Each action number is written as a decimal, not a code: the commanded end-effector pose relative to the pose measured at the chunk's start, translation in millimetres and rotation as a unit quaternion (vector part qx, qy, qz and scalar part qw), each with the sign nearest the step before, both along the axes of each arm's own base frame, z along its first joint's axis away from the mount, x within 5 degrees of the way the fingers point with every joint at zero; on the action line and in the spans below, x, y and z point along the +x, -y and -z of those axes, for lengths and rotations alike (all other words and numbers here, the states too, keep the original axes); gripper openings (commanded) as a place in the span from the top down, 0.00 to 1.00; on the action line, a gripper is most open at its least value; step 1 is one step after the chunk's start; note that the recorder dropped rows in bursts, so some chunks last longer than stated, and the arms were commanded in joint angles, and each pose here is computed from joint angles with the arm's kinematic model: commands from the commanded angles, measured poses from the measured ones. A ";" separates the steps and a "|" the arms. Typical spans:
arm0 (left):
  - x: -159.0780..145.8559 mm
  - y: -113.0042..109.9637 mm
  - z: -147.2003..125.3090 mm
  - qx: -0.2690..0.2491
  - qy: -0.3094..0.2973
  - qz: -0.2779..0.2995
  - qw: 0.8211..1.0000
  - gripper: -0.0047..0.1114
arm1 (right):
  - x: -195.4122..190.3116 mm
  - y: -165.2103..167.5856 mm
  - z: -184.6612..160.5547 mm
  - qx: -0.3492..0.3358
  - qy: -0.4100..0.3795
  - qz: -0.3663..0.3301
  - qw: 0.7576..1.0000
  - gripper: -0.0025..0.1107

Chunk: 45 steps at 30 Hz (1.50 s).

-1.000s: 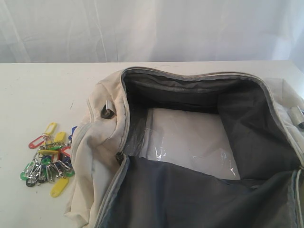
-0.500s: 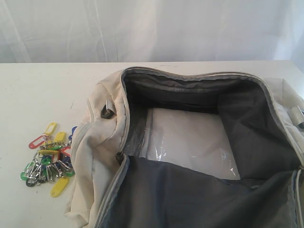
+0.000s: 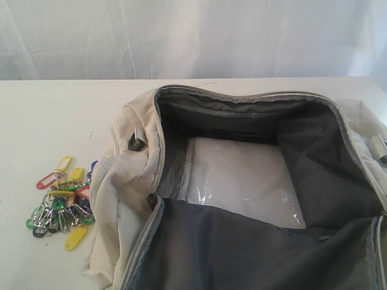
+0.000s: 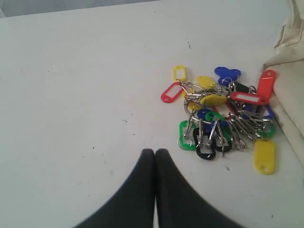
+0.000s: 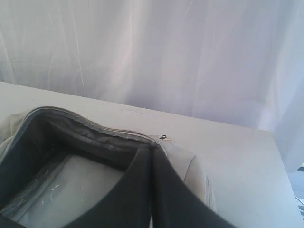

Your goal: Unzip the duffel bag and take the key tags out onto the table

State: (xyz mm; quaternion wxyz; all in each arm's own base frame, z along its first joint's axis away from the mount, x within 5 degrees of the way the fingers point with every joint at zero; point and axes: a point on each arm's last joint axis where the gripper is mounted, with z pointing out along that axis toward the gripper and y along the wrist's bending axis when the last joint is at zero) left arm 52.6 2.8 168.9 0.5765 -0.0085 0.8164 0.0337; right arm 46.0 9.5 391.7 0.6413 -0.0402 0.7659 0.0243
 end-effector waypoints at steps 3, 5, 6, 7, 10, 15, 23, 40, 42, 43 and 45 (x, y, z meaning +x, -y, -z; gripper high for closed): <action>-0.3 -0.3 0.7 -0.004 0.000 -0.004 1.000 0.96 | -1.4 0.3 0.3 0.003 0.005 0.005 1.000 0.98; -0.3 -0.3 0.7 -0.004 0.000 -0.004 1.000 0.96 | -1.4 0.3 0.3 0.003 0.005 0.005 1.000 0.98; -0.3 -0.3 0.7 -0.004 0.000 -0.004 1.000 0.96 | -2.2 0.3 0.1 0.003 0.006 0.005 1.000 0.98; -0.3 -0.3 0.7 -0.004 0.000 -0.004 1.000 0.96 | -3.4 0.3 -0.1 0.003 0.009 0.006 1.000 0.98; -0.3 -0.3 0.7 -0.004 0.000 -0.004 1.000 0.96 | -4.6 0.9 -0.3 0.003 0.011 0.014 1.000 0.98; -0.2 -1.8 -0.1 -0.003 0.005 -0.019 1.000 0.96 | -5.1 1.5 -0.4 0.002 0.012 0.021 1.000 0.98; -0.2 -1.8 -0.1 -0.003 0.005 -0.018 1.000 0.96 | -2.7 2.2 4.8 0.003 0.008 0.027 1.000 0.98; -0.2 -1.8 -0.1 -0.003 0.005 -0.018 1.000 0.96 | 4.5 5.7 97.0 0.012 -0.103 0.057 0.993 0.98; -0.2 -1.8 -0.1 -0.003 0.005 -0.018 1.000 0.96 | 4.7 5.8 97.4 0.012 -0.103 0.057 0.993 0.98; -0.2 -1.8 -0.1 -0.003 0.005 -0.018 1.000 0.96 | 5.0 5.9 97.9 0.012 -0.103 0.057 0.993 0.98; -0.2 -1.8 -0.1 -0.003 0.005 -0.018 1.000 0.96 | 6.9 6.9 99.1 0.010 -0.089 0.062 0.994 0.98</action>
